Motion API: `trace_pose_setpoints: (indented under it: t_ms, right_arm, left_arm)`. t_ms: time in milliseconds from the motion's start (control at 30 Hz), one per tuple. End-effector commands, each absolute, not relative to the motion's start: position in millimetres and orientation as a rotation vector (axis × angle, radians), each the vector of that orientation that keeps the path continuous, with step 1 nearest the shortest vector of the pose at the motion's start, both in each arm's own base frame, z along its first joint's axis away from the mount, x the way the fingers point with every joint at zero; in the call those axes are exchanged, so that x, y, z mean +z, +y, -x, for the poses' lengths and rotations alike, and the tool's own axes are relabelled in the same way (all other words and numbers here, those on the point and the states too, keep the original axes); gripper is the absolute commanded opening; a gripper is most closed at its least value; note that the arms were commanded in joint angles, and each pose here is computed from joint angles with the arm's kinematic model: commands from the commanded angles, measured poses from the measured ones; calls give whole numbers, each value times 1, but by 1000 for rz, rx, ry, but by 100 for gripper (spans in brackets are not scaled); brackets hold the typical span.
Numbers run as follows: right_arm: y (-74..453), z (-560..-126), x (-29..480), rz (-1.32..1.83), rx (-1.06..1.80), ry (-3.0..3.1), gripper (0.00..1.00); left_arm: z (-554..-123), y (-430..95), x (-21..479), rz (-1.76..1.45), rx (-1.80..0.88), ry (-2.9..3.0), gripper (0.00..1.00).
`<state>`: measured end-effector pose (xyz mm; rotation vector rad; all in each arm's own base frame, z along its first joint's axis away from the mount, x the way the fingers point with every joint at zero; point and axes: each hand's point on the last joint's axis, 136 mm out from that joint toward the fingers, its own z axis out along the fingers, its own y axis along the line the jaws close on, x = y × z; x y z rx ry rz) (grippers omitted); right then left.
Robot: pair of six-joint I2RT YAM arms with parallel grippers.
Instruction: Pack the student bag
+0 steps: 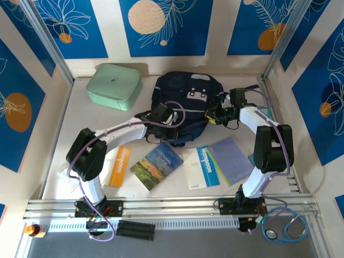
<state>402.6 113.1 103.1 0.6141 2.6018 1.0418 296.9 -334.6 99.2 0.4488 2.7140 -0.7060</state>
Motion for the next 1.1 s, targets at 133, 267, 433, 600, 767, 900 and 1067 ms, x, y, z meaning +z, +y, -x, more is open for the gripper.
trace_pose_setpoints:
  t_ms: [133,267,433,600,767,900,1067]
  right_arm:
    - [65,-393,120,-880,865,2479,63]
    - [53,-358,123,-1036,800,2440,74]
    - [77,-321,117,-1166,877,2506,77]
    - [108,-312,105,-1214,950,2545,78]
    - [122,-321,91,-1231,902,2592,74]
    - [120,-318,71,-1276,794,2619,58]
    - [106,-312,55,-1291,651,2608,33]
  left_arm:
    - [-281,-400,138,-629,-947,2645,0]
    - [-279,-429,142,-684,-1020,2623,0]
    - [-280,-441,133,-696,-1037,2636,0]
    - [-278,-443,123,-687,-1051,2665,0]
    - [-274,-439,113,-666,-1038,2718,0]
    - [-270,-435,108,-632,-1036,2765,0]
    - [-268,-419,105,-611,-1009,2805,0]
